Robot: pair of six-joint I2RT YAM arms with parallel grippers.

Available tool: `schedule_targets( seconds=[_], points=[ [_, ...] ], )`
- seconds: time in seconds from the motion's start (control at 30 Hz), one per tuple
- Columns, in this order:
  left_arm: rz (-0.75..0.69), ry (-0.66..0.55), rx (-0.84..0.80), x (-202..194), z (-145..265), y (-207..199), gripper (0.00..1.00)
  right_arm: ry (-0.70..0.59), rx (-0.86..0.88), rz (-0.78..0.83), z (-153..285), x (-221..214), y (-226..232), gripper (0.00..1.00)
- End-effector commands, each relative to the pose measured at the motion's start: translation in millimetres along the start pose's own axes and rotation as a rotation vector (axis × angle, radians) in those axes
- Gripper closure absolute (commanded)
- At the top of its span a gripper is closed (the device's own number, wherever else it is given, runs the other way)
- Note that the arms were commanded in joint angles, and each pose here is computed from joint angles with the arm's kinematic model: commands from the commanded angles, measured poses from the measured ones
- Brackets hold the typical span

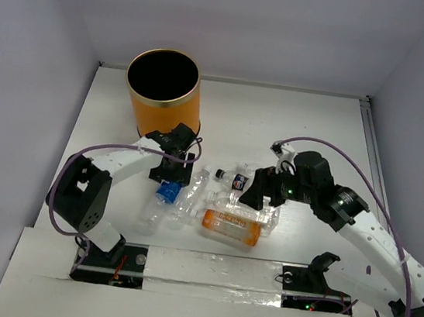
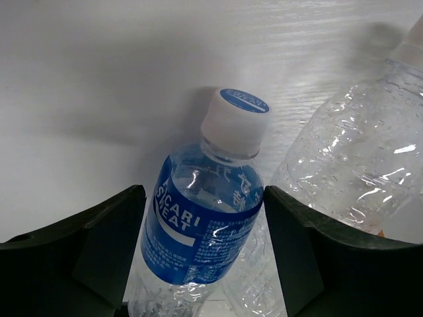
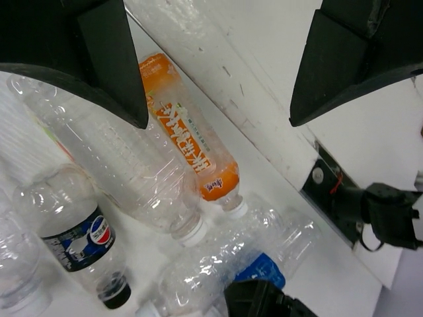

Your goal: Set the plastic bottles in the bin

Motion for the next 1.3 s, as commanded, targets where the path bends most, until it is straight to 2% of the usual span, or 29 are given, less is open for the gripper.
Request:
schedule_targets(
  seconds=[0.0,0.17,0.27,0.4,0.57,0.8,0.87,0.9,0.93,1.13,1.23,1.27],
  points=[
    [0.000,0.036,-0.004,-1.3,-5.7,4.5,0.31,-0.005,0.111,0.100,-0.6,13.4,7.2,0.07],
    [-0.001,0.042,-0.014,0.8,-5.8,5.5,0.43,0.048,0.159,0.118,-16.1,11.3,8.3,0.02],
    [0.007,0.039,-0.015,3.8,-2.6,9.8,0.59,0.095,0.192,0.146,-28.2,6.5,13.6,0.01],
    [0.011,-0.002,-0.007,7.8,10.4,16.0,0.72,0.130,0.193,0.186,-38.1,3.9,17.0,0.01],
    [0.041,-0.048,-0.053,11.9,36.5,21.7,0.76,0.185,0.218,0.301,-54.8,0.7,39.0,0.01],
    [0.084,-0.145,-0.146,20.7,87.5,23.0,0.77,0.234,0.161,0.396,-82.5,-3.2,53.5,0.03],
    [0.090,-0.168,-0.176,24.0,103.7,22.1,0.78,0.247,0.140,0.427,-88.2,-5.3,54.6,0.06],
    [0.101,-0.185,-0.193,26.3,111.8,23.9,0.78,0.262,0.134,0.449,-94.2,-8.5,57.3,0.16],
    [0.108,-0.189,-0.220,28.5,118.5,24.1,0.79,0.269,0.126,0.458,-97.2,-9.2,56.1,0.19],
    [0.147,-0.343,-0.369,59.1,187.5,21.8,0.79,0.277,0.064,0.511,-113.7,-13.2,57.7,0.14],
    [0.189,-0.393,-0.448,71.6,209.1,18.9,0.79,0.288,0.068,0.529,-119.3,-15.5,61.9,0.13],
    [0.200,-0.445,-0.493,79.2,223.4,17.8,0.79,0.304,0.066,0.543,-123.4,-19.3,62.5,0.12]
  ],
)
Point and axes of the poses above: each gripper's point midway between its finger pads, its own z axis back along the fingers, its own y axis along the line the jaws close on, x = y × z, the point moved 10 cm from there along z, back along the fingers, and after that the axes turned 14 degrees about z, right-handed, at the moved point
